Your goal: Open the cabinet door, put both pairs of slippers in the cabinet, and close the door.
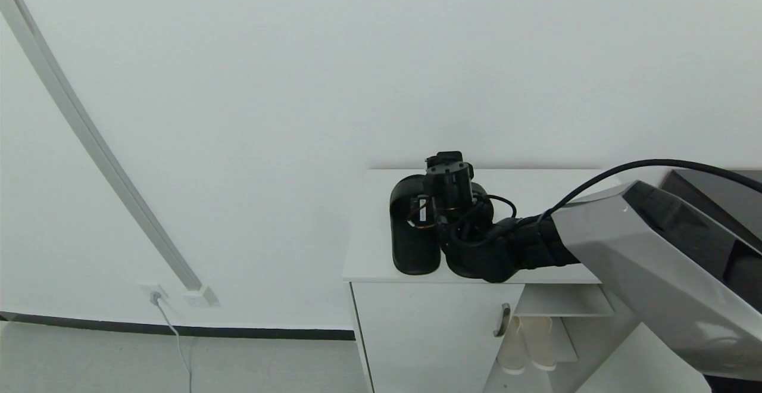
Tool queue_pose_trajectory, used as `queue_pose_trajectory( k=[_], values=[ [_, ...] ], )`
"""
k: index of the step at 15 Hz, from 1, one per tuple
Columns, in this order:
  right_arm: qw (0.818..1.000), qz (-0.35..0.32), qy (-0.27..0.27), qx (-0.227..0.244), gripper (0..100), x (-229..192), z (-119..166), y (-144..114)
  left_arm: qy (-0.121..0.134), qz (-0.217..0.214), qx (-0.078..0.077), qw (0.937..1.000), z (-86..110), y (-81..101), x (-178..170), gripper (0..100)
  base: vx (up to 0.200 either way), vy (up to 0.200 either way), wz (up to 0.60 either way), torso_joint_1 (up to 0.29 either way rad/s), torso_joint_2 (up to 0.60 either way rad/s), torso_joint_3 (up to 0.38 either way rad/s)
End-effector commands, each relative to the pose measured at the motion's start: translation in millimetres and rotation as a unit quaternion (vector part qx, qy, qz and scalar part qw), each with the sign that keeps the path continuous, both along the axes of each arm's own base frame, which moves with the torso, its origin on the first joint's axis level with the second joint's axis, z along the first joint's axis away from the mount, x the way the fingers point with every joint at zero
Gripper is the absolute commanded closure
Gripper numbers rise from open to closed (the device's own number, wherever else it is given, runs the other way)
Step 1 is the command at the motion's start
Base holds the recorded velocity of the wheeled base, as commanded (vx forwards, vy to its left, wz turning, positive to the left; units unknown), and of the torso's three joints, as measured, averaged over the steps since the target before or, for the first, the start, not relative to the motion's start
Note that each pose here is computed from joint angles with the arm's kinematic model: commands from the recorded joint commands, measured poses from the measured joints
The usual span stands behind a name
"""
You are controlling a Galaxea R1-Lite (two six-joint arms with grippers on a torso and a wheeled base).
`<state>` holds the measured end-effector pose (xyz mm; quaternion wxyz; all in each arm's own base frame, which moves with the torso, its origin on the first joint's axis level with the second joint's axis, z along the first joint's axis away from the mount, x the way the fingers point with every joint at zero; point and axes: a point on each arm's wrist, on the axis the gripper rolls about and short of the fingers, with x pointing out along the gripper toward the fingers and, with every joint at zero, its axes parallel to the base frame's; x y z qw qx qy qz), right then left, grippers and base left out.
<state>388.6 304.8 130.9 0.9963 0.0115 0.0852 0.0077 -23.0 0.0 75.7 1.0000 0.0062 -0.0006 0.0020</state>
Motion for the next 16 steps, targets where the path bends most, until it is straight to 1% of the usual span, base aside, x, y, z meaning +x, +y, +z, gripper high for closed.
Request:
queue_pose_trajectory(
  k=[1, 2, 8, 12, 14, 15, 16],
  values=[
    [1.000, -0.003, 0.004, -0.002, 0, 6.7, -8.0, 1.7, 0.001, 0.000, 0.000, 1.0000, 0.0, 0.0, 0.1, 100, 0.000, 0.000, 0.00, 0.000, 0.00, 0.000],
    [1.000, -0.002, 0.004, -0.002, 100, 6.2, -8.0, 2.3, 0.001, 0.000, 0.000, 1.0000, 0.0, 0.0, 0.1, 100, 0.000, 0.000, 0.00, 0.000, 0.00, 0.000],
    [1.000, -0.003, -0.002, 0.002, 100, 3.5, -0.3, 1.9, 0.001, 0.000, 0.000, 1.0000, 0.0, 0.0, 0.1, 100, 0.000, 0.000, 0.00, 0.000, 0.00, 0.000],
    [1.000, -0.001, -0.011, 0.009, 100, -7.2, 19.7, -4.0, 0.001, 0.000, 0.000, 1.0000, 0.0, 0.0, 0.1, 100, 0.000, 0.000, 0.00, 0.000, 0.00, 0.000],
    [0.999, 0.031, -0.004, 0.004, 100, -32.2, 36.1, -12.9, 0.001, 0.000, 0.000, 1.0000, 0.0, 0.0, 0.1, 100, 0.000, 0.000, 0.00, 0.000, 0.00, 0.000],
    [0.999, 0.034, -0.002, 0.002, 100, -34.9, 36.8, -14.2, 0.001, 0.000, 0.000, 1.0000, 0.0, 0.0, 0.1, 100, 0.000, 0.000, 0.00, 0.000, 0.00, 0.000],
    [0.998, 0.060, -0.004, 0.005, 100, -56.1, 50.5, -24.6, 0.001, 0.000, 0.000, 1.0000, 0.0, 0.0, 0.1, 100, 0.000, 0.000, 0.00, 0.000, 0.00, 0.000]
  ],
)
